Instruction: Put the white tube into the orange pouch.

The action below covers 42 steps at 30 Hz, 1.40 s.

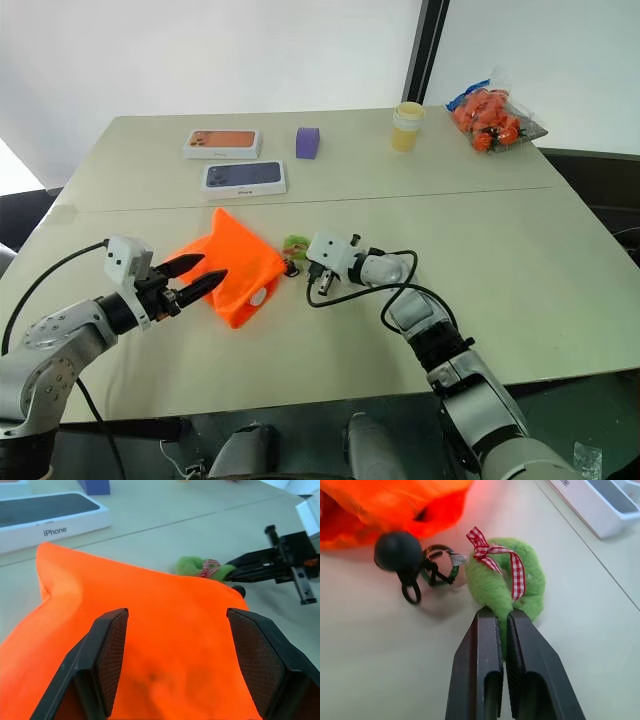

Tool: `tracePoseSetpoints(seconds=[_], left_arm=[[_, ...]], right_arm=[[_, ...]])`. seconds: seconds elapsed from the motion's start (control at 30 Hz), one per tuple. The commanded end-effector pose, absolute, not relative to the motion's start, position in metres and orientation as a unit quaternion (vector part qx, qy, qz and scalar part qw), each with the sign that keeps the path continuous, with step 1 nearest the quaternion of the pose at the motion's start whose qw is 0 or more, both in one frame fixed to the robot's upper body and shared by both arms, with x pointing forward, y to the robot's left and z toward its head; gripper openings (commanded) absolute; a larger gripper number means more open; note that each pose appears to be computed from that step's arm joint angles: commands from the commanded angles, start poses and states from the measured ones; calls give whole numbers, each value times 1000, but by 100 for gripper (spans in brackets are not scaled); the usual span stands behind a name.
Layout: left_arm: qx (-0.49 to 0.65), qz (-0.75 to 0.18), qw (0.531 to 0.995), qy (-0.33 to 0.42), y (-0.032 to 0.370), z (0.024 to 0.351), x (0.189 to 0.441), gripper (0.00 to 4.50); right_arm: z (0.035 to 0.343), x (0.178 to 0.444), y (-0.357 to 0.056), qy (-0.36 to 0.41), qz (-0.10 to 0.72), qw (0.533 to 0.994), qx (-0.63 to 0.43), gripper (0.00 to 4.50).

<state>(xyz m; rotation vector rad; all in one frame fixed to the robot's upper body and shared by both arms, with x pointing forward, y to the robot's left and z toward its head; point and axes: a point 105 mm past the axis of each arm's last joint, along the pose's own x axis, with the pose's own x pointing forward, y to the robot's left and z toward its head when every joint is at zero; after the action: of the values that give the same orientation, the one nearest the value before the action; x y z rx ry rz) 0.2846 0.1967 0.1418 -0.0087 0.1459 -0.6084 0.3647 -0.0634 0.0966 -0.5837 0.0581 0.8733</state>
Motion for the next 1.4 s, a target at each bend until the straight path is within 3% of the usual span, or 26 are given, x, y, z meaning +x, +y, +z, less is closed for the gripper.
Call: tracePoseSetpoints(seconds=[0.03, 0.27, 0.4, 0.67, 0.93, 1.1, 1.4], left_arm=[[8, -293, 955, 46, 199, 152, 293, 334], [7, -338, 940, 51, 185, 150, 303, 334], [4, -384, 922, 43, 166, 156, 308, 445], [111, -457, 882, 9, 116, 156, 295, 448], [310, -300, 899, -82, 91, 152, 310, 448], [312, -205, 924, -79, 95, 145, 314, 448], [272, -195, 938, -85, 88, 135, 304, 448]], right_arm=[[145, 357, -83, -31, 386, 901, -197, 6], [171, 332, -101, -50, 382, 914, -129, 6], [182, 320, -99, -68, 394, 914, -70, 0], [195, 309, -84, -78, 426, 901, -11, 0], [196, 305, -75, -75, 463, 883, 4, 0], [197, 304, -70, -75, 482, 873, 12, 0], [206, 305, -73, -82, 489, 868, 37, 0]])
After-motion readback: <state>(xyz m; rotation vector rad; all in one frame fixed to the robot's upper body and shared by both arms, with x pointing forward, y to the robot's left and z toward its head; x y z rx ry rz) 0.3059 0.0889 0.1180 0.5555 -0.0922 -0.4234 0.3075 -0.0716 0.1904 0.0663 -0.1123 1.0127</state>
